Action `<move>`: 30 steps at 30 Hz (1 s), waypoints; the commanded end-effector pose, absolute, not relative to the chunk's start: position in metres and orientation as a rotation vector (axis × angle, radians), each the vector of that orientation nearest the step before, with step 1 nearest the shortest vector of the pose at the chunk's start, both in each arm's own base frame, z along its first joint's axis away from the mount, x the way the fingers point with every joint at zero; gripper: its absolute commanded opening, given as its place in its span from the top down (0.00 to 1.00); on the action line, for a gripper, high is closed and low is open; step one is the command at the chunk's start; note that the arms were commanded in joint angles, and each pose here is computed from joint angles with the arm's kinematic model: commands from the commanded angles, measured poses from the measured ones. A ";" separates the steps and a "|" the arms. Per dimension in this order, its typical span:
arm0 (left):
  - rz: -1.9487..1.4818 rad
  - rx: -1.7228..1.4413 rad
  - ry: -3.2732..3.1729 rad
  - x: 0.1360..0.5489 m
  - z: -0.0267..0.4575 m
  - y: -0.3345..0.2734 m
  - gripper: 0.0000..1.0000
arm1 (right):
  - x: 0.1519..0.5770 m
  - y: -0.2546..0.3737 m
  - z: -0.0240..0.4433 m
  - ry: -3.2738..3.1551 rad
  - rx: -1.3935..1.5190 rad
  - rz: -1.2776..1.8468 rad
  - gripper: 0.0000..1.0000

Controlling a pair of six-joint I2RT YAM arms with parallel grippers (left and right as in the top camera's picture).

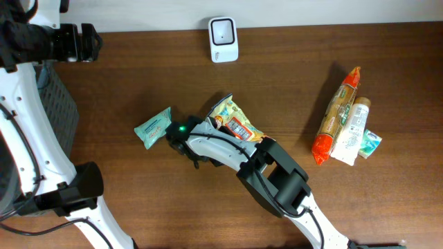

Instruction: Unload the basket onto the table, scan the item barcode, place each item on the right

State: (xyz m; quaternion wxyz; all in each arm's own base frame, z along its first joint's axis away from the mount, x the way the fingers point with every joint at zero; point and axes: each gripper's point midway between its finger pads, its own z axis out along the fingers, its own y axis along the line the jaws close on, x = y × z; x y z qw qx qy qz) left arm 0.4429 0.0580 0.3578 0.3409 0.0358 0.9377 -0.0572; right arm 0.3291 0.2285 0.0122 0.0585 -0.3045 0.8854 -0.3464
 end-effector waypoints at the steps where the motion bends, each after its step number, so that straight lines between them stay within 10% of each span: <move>1: -0.150 0.104 2.424 0.441 0.363 0.057 0.01 | 0.338 0.240 0.041 2.677 -0.884 -0.964 0.96; 13: -0.150 0.104 2.424 0.441 0.363 0.057 0.01 | 0.261 0.341 0.159 2.713 -1.437 1.065 0.96; 22: -0.150 0.103 2.424 0.441 0.363 0.057 0.01 | 0.286 0.281 0.077 2.862 -1.177 1.179 0.96; 27: -0.150 0.103 2.424 0.441 0.363 0.057 0.01 | 0.355 0.223 0.043 2.908 -0.969 0.742 0.30; 30: -0.150 0.103 2.424 0.441 0.363 0.057 0.01 | 0.373 0.231 0.066 2.834 -0.846 0.927 0.35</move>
